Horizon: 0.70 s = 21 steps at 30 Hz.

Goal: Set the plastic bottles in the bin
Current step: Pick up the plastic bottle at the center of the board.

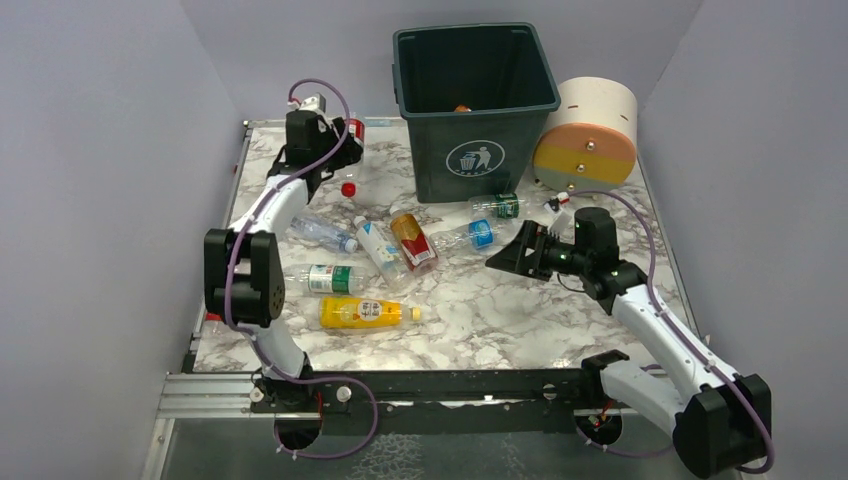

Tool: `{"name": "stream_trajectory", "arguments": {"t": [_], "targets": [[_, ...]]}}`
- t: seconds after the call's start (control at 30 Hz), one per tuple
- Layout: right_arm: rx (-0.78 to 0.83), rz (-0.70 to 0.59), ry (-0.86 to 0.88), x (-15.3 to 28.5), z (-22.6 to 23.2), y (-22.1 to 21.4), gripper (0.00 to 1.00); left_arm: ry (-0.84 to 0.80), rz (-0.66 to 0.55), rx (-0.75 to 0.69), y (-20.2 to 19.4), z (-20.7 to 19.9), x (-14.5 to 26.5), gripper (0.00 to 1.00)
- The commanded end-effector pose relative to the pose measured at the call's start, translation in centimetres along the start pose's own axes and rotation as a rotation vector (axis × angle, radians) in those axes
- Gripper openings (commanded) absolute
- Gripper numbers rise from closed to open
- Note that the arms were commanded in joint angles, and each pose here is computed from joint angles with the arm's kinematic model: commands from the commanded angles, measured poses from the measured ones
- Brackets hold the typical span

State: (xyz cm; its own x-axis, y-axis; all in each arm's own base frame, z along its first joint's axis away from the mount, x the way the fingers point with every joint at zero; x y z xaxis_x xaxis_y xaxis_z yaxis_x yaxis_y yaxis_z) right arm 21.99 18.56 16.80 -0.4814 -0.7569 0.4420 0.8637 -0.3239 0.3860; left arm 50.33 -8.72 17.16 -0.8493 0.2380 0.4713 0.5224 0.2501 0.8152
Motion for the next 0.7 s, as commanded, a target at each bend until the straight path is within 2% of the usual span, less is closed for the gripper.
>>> {"name": "stream_trajectory", "arguments": {"t": [0.0, 0.4, 0.67], "targets": [[0.004, 0.001, 0.037, 0.6, 1.0, -0.1, 0.99, -0.073, -0.077, -0.004, 4.2, -2.5, 5.1, 0.61], [-0.010, -0.003, 0.049, 0.9, 0.9, -0.9, 0.99, -0.247, -0.337, -0.039, 15.5, -8.6, 16.1, 0.62], [-0.012, -0.009, 0.063, 1.3, 1.2, -1.1, 0.99, -0.462, -0.406, 0.000, 20.5, -13.2, 17.9, 0.62]]}}
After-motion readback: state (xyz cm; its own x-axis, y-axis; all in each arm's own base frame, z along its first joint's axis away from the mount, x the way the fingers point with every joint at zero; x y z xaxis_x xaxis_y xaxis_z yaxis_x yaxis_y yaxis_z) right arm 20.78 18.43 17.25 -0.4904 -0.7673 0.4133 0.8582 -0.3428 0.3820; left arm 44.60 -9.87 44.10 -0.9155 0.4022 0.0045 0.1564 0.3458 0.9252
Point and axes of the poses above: each gripper's point midway between its finger pads, its own x axis back along the fingers, its own z axis along the line the jaws close on, y = z × x, the point moved 1 cm from there along x, back along the fingers, and after that the axes turned 6 degrees about -x, right-handed, at the moved point
